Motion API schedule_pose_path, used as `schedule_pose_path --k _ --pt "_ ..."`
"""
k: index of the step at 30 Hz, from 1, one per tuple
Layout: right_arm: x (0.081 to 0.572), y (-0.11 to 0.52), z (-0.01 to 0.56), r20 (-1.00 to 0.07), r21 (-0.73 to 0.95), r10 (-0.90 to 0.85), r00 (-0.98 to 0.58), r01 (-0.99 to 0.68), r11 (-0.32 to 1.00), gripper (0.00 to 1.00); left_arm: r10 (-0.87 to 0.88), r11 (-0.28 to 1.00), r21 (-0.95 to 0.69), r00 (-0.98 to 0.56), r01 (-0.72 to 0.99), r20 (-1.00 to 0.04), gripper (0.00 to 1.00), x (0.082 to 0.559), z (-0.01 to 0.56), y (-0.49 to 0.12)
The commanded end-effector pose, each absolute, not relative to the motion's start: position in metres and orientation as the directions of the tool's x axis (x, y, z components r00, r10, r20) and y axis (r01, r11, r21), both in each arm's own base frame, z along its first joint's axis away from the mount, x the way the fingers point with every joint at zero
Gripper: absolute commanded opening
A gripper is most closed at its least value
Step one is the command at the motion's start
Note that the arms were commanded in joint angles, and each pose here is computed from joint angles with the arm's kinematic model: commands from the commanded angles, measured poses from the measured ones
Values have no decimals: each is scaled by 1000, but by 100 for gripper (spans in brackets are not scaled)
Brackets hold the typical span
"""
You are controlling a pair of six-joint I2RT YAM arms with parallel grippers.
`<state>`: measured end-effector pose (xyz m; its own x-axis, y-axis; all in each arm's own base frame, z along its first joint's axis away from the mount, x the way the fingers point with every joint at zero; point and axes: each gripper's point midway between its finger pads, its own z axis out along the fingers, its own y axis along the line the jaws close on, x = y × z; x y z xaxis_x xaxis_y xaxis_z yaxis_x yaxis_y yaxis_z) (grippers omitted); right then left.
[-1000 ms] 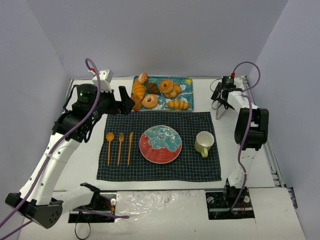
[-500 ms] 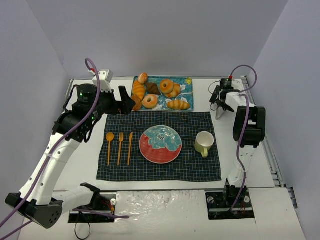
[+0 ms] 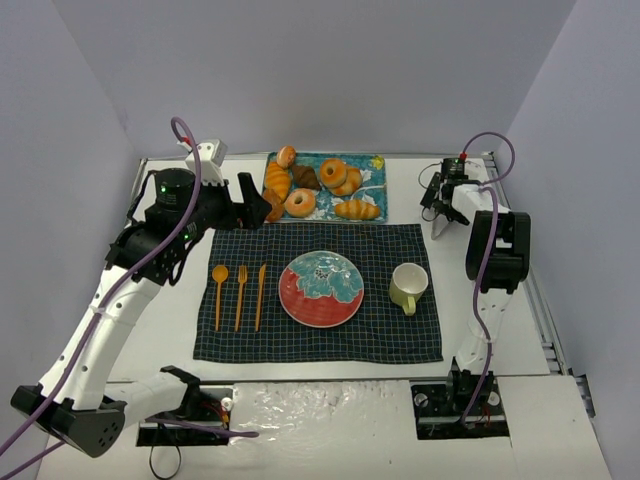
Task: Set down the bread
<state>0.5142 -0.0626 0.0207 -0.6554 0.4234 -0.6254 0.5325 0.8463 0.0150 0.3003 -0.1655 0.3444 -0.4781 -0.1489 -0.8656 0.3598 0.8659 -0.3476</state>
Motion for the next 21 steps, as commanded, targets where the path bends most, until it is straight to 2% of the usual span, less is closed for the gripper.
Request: schedule_pose_path --k 1,12,16,18,21 --pt "534 -69 42 -674 54 436 -597 548 835 99 -189 845 -361 -412 394 -891 97 306 369 -170" --pt "535 -68 33 -657 61 441 -611 540 840 89 -193 844 -365 -412 393 -891 97 307 370 -171" --pt "532 -66 33 -653 66 446 -611 541 838 80 -194 843 -366 -413 394 -890 97 308 370 -172" --pt "531 -65 33 -652 71 449 -612 540 839 73 -196 842 -368 -412 394 -890 97 309 370 -172" --pt "526 -64 33 -647 74 455 -612 543 836 70 -195 842 -368 -415 394 -889 97 309 369 -172"
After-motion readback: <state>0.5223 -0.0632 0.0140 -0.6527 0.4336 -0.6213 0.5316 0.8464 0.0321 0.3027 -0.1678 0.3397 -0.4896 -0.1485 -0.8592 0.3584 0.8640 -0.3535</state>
